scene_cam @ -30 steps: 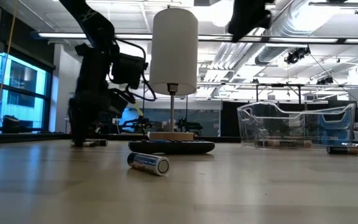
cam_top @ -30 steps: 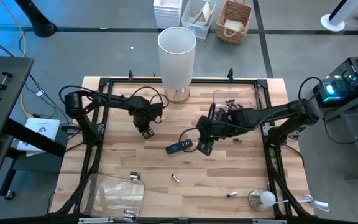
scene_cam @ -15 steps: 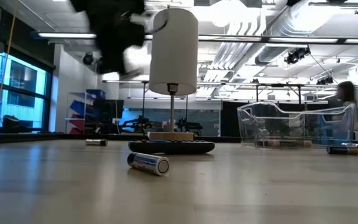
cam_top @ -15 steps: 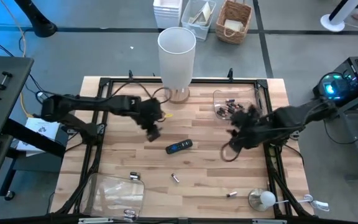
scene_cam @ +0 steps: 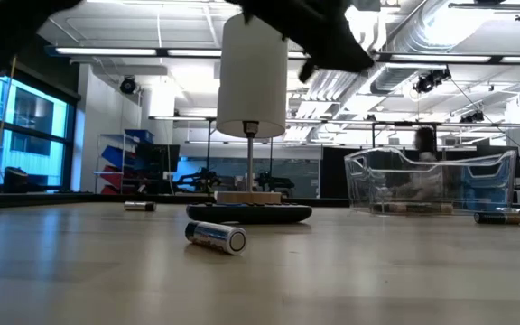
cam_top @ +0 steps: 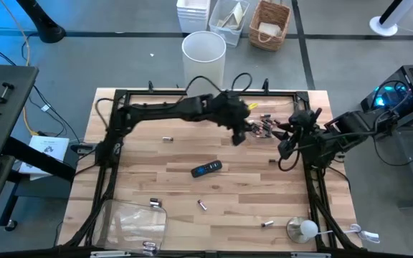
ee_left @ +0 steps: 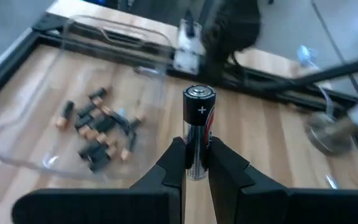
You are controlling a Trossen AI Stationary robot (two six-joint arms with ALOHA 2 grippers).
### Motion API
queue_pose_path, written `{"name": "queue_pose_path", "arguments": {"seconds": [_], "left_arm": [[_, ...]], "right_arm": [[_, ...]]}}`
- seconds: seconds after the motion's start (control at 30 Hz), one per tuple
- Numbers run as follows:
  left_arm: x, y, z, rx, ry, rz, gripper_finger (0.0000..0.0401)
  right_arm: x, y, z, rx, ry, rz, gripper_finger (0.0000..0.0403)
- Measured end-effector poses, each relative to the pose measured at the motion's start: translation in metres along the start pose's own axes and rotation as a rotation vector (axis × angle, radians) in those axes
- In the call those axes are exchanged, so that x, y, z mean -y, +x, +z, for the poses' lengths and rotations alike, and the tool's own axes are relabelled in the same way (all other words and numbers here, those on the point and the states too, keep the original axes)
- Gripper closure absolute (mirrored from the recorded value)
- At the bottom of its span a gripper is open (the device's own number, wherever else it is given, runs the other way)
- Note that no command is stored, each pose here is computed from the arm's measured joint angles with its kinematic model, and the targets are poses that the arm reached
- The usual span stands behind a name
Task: Sort batteries
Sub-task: Put the silver battery into the bottom transparent bin
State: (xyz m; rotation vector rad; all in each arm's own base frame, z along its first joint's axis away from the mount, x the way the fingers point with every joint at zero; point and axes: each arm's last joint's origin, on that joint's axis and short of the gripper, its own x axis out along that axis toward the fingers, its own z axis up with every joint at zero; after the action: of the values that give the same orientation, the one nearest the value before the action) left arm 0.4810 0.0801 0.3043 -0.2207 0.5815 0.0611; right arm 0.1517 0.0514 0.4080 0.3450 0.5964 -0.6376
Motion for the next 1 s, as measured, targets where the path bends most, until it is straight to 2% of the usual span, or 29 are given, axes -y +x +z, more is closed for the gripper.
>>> {"name": "queue_pose_path", "arguments": {"seconds": [0.13, 0.27, 0.37, 0.47, 0.57, 0.77, 0.87, 1.0], "left_arm": [[-0.019, 0.031, 0.001, 0.028, -0.043, 0.052, 0.0364], [-0.032, 0.05, -0.006, 0.011, -0.08, 0.114, 0.0297], [-0.035, 0.044, -0.01, -0.079, -0.086, 0.112, 0.0241], [-0.036, 0.018, 0.001, -0.132, -0.102, 0.071, 0.0199], [-0.036, -0.023, 0.014, -0.169, -0.078, 0.046, 0.018], [-0.019, -0.099, 0.021, -0.28, 0.057, 0.2, 0.0184], [-0.013, -0.128, 0.015, -0.254, 0.051, 0.21, 0.0193], [-0.014, -0.147, -0.009, -0.193, 0.013, 0.275, 0.0203]], "right_arm": [[-0.002, 0.002, 0.0, 0.007, -0.004, -0.009, 0.0258], [-0.005, 0.004, 0.0, 0.011, 0.0, -0.016, 0.0258], [-0.006, 0.005, -0.001, 0.01, -0.001, -0.018, 0.0258], [-0.007, 0.005, -0.001, 0.009, -0.003, -0.02, 0.0258], [-0.006, 0.005, 0.0, 0.023, -0.003, -0.028, 0.0258], [-0.006, 0.005, 0.0, 0.035, -0.003, -0.035, 0.0258], [-0.006, 0.005, 0.0, 0.034, -0.003, -0.035, 0.0258], [-0.006, 0.005, 0.0, 0.033, -0.004, -0.035, 0.0258]]}}
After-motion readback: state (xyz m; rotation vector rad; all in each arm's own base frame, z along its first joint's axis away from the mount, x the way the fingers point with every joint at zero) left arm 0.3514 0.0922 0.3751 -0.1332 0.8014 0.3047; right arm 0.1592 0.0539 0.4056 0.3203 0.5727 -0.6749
